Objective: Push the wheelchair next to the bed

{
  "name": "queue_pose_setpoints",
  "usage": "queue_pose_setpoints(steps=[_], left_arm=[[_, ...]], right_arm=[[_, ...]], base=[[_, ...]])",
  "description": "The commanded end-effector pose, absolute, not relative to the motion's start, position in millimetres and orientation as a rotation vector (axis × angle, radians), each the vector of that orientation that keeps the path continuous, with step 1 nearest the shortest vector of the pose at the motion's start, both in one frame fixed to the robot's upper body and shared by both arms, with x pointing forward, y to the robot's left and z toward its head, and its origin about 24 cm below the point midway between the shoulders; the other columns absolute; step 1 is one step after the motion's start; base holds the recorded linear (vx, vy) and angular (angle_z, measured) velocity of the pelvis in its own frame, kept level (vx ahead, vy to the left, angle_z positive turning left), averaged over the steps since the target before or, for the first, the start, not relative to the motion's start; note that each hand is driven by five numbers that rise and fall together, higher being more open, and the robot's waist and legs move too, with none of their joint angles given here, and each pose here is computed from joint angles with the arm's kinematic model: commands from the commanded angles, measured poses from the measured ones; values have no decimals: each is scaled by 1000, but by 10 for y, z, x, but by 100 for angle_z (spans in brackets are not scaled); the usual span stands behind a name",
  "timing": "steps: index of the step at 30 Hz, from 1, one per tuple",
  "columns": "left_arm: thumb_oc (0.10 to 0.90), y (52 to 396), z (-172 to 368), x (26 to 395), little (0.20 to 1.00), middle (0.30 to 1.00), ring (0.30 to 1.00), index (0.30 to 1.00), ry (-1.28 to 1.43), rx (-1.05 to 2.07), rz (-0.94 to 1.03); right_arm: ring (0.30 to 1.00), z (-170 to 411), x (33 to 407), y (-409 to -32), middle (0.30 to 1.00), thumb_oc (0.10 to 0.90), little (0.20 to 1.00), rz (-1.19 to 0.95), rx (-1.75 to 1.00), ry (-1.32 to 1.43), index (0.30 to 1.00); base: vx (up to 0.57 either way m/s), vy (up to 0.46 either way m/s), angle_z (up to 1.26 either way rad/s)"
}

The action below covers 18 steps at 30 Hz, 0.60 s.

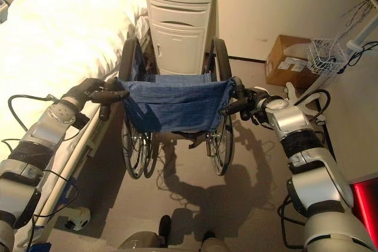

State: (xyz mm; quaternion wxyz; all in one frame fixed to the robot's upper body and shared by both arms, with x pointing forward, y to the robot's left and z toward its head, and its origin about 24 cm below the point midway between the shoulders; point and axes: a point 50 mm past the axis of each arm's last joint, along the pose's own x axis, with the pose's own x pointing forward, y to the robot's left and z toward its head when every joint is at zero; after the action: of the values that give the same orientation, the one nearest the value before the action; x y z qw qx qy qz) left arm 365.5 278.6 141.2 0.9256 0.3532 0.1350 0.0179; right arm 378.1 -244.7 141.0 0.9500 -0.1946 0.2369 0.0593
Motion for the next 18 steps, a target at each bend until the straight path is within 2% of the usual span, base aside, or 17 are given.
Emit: queue_pose_setpoints(steps=[1,6,11,18], left_arm=[[800,3086,1286,3503,900,900,900,900,362,590,77],[800,3124,1295,3478,900,900,900,900,327,343,69],[800,3284,1158,3332,900,900,900,900,305,71,104],[800,3423,730,3049,900,900,900,900,327,-181,159]], right_arm=[[900,1677,3850,-2240,900,800,900,221,-379,389,900],[900,1981,3880,-2418,900,800,900,116,-402,291,900],[900,2243,3794,-2792,900,800,900,-4,-400,219,900],[900,2213,3572,-3245,900,800,900,-78,-244,203,900]], base=[[0,0,0],[-1,9,2],[0,0,0],[-20,-9,-3]])
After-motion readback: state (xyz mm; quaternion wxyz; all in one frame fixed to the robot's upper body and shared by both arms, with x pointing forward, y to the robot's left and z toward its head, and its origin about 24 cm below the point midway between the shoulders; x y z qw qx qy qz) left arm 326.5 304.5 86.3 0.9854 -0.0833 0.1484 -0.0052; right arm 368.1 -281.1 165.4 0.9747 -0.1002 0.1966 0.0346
